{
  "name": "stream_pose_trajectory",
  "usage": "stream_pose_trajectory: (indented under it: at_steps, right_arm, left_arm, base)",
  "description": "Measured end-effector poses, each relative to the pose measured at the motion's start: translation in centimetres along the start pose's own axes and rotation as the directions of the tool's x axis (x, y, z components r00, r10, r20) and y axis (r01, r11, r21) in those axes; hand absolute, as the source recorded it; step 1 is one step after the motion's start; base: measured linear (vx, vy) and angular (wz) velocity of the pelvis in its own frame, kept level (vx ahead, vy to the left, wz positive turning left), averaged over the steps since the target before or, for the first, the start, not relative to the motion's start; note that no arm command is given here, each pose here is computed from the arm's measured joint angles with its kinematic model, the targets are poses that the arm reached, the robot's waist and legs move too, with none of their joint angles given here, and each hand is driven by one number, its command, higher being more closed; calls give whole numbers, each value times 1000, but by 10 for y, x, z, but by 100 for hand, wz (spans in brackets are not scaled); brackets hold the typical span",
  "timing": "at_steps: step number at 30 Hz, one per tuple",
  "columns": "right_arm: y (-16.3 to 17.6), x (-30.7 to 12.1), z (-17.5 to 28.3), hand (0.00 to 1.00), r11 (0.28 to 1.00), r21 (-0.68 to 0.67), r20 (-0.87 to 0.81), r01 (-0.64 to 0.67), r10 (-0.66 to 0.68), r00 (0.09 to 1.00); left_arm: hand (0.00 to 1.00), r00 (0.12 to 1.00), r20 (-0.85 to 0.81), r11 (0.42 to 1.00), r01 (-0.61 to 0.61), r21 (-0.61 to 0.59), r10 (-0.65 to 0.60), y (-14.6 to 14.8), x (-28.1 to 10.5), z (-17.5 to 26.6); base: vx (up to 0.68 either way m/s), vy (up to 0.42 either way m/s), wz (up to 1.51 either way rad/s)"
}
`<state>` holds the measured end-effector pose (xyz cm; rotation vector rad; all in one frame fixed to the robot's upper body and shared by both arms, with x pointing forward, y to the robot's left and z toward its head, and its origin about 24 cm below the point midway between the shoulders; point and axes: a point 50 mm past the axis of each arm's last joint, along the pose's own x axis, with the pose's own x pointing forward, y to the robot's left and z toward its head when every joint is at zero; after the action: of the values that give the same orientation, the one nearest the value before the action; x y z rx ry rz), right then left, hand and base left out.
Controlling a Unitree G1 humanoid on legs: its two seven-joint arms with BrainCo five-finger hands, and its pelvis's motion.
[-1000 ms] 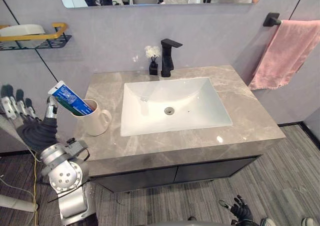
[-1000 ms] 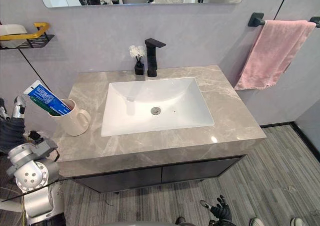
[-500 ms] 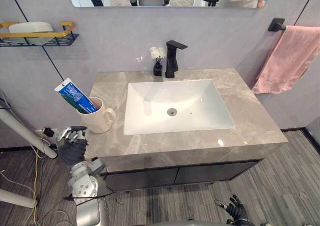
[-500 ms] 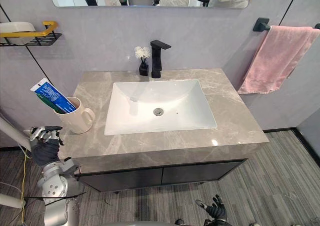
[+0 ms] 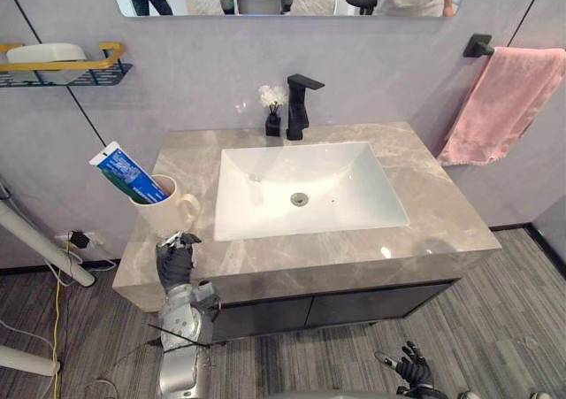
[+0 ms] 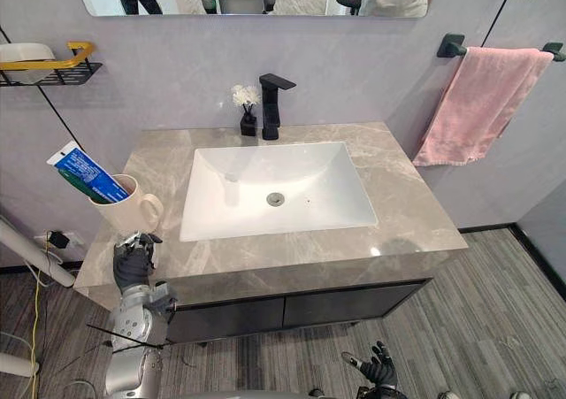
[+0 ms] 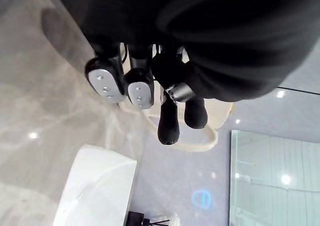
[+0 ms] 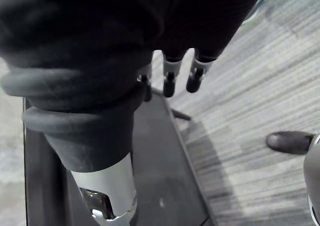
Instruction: Organize washtable
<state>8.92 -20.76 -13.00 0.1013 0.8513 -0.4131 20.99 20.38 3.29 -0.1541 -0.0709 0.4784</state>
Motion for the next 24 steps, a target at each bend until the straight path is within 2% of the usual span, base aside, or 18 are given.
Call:
stream_pose_trajectory:
  at_steps: [6, 24]
  right_arm:
    - [0, 0, 0, 0, 1000, -2, -1, -1, 1, 1000]
    - [-1, -1, 11, 0, 1000, -21, 48, 0, 1, 999]
  left_arm:
    - [100, 1000, 3, 1000, 9, 30, -9, 1, 8, 0]
    - [100, 986, 43, 986, -164, 40, 163, 40, 5, 9]
  base:
    - [1, 13, -5]
    - [-1, 1, -1]
